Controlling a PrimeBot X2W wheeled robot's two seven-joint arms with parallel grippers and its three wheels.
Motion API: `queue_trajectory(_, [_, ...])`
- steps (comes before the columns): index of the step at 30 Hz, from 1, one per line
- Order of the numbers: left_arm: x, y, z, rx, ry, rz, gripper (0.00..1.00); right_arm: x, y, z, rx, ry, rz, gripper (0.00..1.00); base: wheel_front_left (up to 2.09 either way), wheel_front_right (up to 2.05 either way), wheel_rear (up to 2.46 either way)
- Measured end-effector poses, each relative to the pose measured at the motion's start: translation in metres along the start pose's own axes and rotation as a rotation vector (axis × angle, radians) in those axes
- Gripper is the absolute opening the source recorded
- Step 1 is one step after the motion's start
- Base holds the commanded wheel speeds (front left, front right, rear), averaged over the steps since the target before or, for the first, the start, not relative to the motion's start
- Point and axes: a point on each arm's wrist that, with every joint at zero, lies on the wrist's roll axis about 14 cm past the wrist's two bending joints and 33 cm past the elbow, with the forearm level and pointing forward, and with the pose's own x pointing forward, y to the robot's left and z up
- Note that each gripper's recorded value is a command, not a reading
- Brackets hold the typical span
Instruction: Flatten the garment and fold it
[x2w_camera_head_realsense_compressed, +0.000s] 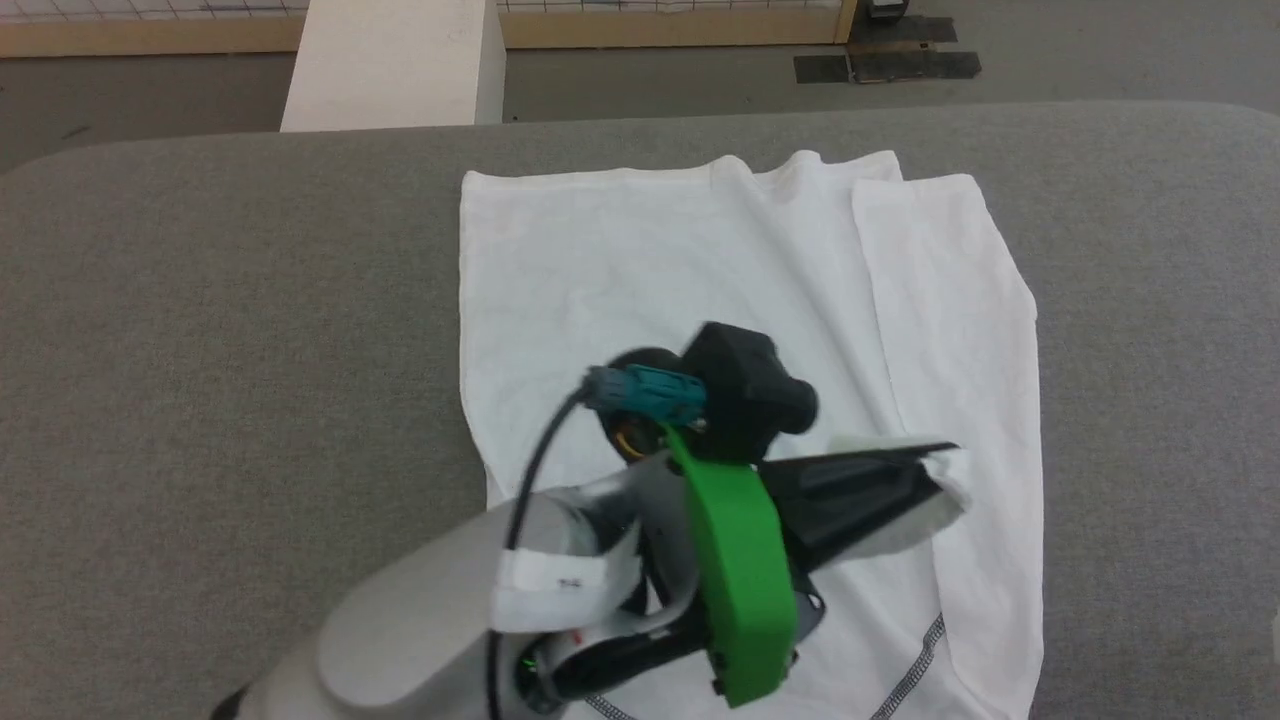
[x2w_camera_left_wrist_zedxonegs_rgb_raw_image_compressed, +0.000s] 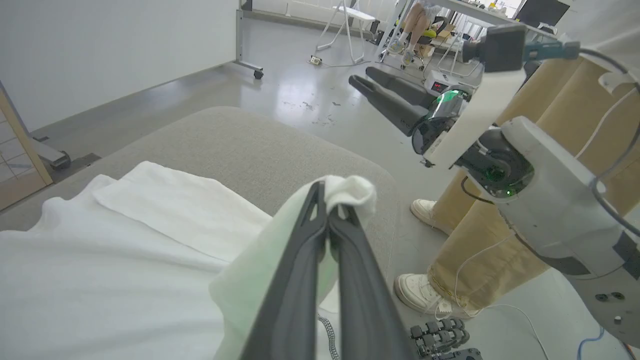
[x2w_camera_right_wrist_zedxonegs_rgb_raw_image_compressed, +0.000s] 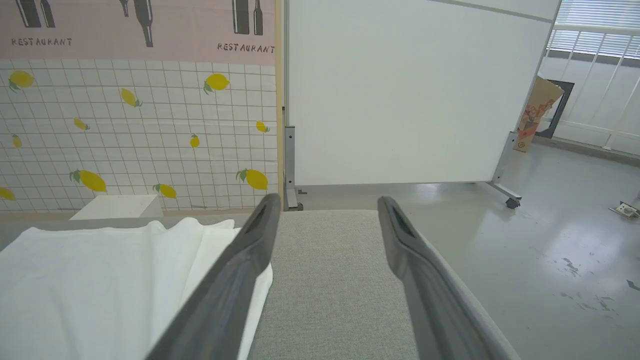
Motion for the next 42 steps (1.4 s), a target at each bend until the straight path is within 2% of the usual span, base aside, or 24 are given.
queue_trajectory(6, [0.034,0.001,-0.067,-0.074,0.127,-0.015,0.00,0.000,-0.005,-0.002,-0.005,0.006,-0.016,1.00,0.00,0.00,0.00])
queue_trajectory(12, [0.043,0.008,-0.149,-0.133,0.316,0.016,0.00,-0.003,-0.008,-0.011,-0.005,0.037,-0.028,1.00,0.00,0.00,0.00])
queue_trajectory(16, [0.049,0.011,-0.177,-0.152,0.359,0.028,0.00,-0.004,-0.010,-0.016,-0.006,0.053,-0.035,1.00,0.00,0.00,0.00])
queue_trajectory(17, [0.051,0.012,-0.181,-0.158,0.359,0.032,0.36,-0.004,-0.010,-0.017,-0.006,0.053,-0.038,1.00,0.00,0.00,0.00])
queue_trajectory(18, [0.053,0.013,-0.184,-0.159,0.355,0.035,1.00,-0.005,-0.011,-0.018,-0.007,0.057,-0.041,1.00,0.00,0.00,0.00])
queue_trajectory(20, [0.056,0.015,-0.186,-0.154,0.340,0.040,1.00,-0.005,-0.013,-0.019,-0.008,0.061,-0.047,1.00,0.00,0.00,0.00])
queue_trajectory(23, [0.065,0.017,-0.165,-0.115,0.257,0.039,1.00,-0.006,-0.016,-0.018,-0.008,0.058,-0.055,1.00,0.00,0.00,0.00])
queue_trajectory(26, [0.068,0.022,-0.135,-0.082,0.164,0.043,1.00,-0.007,-0.016,-0.013,-0.005,0.042,-0.053,1.00,0.00,0.00,0.00])
queue_trajectory(30, [0.054,0.047,-0.083,-0.040,-0.011,0.125,1.00,-0.007,-0.011,-0.007,0.005,0.028,-0.036,1.00,0.00,0.00,0.00])
queue_trajectory(36, [-0.016,0.103,-0.001,0.062,-0.292,0.421,1.00,-0.010,0.001,-0.001,0.025,0.014,0.006,1.00,0.00,0.00,0.00])
queue_trajectory(42, [-0.127,0.137,0.024,0.102,-0.433,0.807,1.00,-0.011,0.014,0.003,0.040,0.006,0.048,1.00,0.00,0.00,0.00])
